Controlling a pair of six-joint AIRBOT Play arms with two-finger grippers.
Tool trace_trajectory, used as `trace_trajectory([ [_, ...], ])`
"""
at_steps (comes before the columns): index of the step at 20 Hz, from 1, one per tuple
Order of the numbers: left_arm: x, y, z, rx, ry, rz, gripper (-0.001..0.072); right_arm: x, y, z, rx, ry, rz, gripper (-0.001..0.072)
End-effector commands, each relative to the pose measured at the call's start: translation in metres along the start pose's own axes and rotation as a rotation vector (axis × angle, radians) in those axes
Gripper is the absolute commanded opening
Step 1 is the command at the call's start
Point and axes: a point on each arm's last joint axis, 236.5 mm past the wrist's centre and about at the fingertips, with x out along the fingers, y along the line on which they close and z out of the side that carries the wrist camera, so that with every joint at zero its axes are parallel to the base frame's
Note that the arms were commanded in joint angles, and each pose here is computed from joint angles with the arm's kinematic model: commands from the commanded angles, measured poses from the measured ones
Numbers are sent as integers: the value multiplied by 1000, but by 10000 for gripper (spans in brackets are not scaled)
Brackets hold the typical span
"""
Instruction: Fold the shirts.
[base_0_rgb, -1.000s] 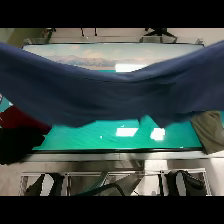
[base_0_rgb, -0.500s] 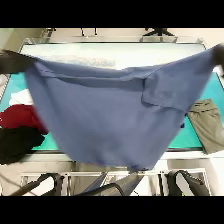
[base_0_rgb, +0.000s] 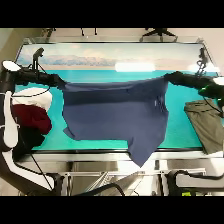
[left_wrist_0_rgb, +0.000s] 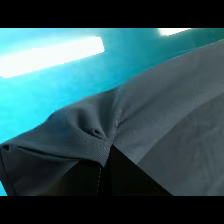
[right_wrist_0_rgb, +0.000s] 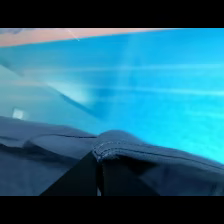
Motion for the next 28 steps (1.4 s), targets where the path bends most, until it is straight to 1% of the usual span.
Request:
trace_trajectory([
  [1,19,30,-3,-38,49,0,19,27,-33,-8,106,23,3,24],
  [4,26,33,-4,-6,101,19,19,23,-42,-22,85,87,-22,24],
  [8,41,46,-34,-9,244,80,19,13,-79,-66,58,264,-183,24],
  [9,42,51,-40,-13,266,99,19,13,-83,-74,56,283,-193,24],
  [15,55,55,-57,-45,295,90,19,27,-98,-110,111,354,-189,25],
  [19,58,59,-58,-54,286,95,20,31,-100,-116,118,366,-186,26],
  [20,57,58,-58,-54,287,92,21,31,-100,-116,119,366,-186,35],
  [21,55,56,-58,-53,290,89,22,30,-99,-116,122,366,-186,115],
  [22,52,53,-59,-50,298,84,104,30,-98,-115,125,367,-184,226],
  [23,49,50,-60,-51,306,81,476,29,-96,-114,129,366,-182,243],
  [24,46,48,-60,-66,307,83,693,27,-94,-112,134,363,-182,243],
  [28,21,38,-60,-119,314,85,690,6,-76,-93,129,342,-174,243],
])
